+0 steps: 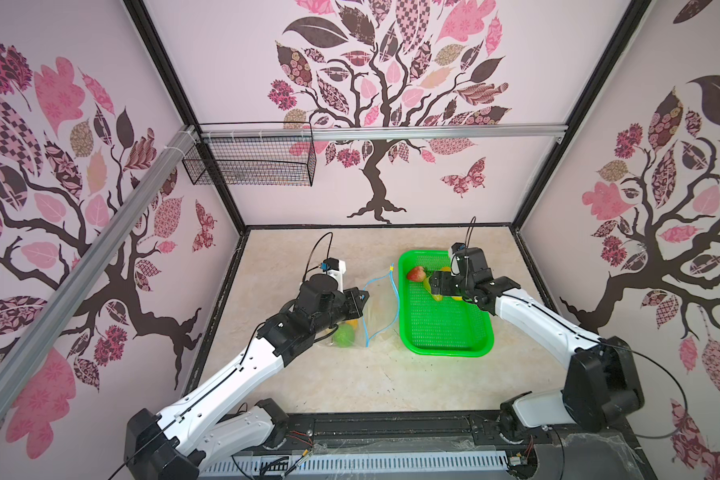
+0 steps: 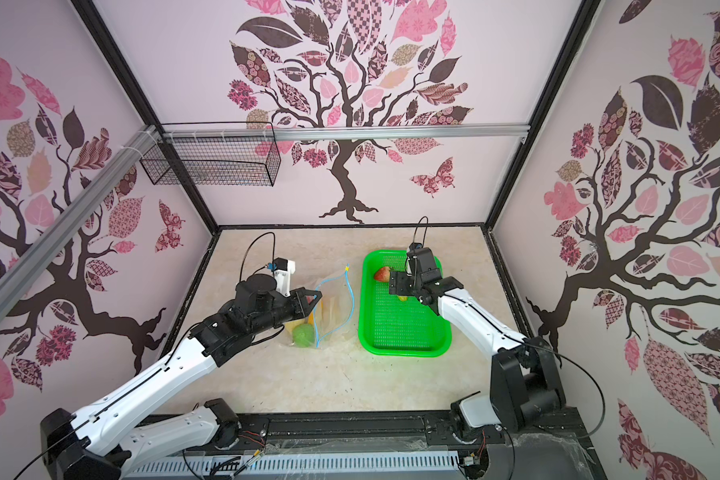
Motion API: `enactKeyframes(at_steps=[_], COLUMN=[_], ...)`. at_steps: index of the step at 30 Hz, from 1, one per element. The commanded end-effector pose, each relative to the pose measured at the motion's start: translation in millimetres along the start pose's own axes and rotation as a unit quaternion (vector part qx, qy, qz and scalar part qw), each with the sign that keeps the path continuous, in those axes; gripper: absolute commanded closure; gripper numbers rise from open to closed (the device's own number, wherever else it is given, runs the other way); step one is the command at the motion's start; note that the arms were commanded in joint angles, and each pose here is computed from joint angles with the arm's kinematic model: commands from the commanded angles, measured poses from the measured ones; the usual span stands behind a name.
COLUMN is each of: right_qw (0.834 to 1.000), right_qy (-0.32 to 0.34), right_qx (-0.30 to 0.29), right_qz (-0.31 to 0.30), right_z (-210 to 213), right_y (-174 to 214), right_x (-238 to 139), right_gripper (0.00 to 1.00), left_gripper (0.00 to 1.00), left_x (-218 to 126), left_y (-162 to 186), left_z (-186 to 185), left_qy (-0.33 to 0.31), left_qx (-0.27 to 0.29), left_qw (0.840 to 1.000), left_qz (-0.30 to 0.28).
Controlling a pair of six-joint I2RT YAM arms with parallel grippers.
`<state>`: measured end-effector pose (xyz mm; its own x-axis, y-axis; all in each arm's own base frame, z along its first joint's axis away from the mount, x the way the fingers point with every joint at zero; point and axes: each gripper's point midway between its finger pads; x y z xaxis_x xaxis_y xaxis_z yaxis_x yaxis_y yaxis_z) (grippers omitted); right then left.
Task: Place the food in the zip-top bag and seal the zipper
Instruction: 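Release the bag edge and move the right gripper to the green pear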
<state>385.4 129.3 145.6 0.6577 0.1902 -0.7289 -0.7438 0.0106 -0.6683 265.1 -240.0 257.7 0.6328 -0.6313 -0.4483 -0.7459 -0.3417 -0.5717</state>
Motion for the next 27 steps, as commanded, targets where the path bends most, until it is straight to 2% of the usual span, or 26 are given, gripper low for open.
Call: enactKeyframes(at_steps=[1,7,12,23,27], right_qw=[0.999,0.996,0.993,0.990,0.989], right_qy=[0.025,0.029,0.044,0.063,0.061], right_qx=[-0.046,-0.065,-0.071,-0.064,-0.054], right_qz=[0.013,0.055,0.080,0.109,0.122], right_z=[-4,-4,-9,-21,-25], right_y=[-8,2,8,15,22], right_x=[14,47,71,107,116], right_gripper=[0.08,0.03,0.02,0.05,0.08], left_gripper=[1.00,1.00,1.00,1.00,1.00], left_x=[0,0,-1,-1,-6], left_y=[3,3,2,1,-6], left_z=[1,1,-1,-3,1], left_qy=[-0.002,0.000,0.005,0.004,-0.011], left_qx=[0.001,0.001,0.000,-0.003,-0.002], left_qw=[1.000,1.000,1.000,1.000,1.000], left_qz=[0.005,0.005,0.004,0.004,-0.013])
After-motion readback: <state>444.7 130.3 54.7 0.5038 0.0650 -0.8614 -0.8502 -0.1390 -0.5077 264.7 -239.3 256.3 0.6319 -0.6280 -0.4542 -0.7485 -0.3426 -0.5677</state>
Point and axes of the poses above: each gripper's point midway between its finger pads, its own x axis out along the fingers, its own z axis along the line the jaws close on, y = z × x, and after that the axes turned 3 degrees about -x, right-handed
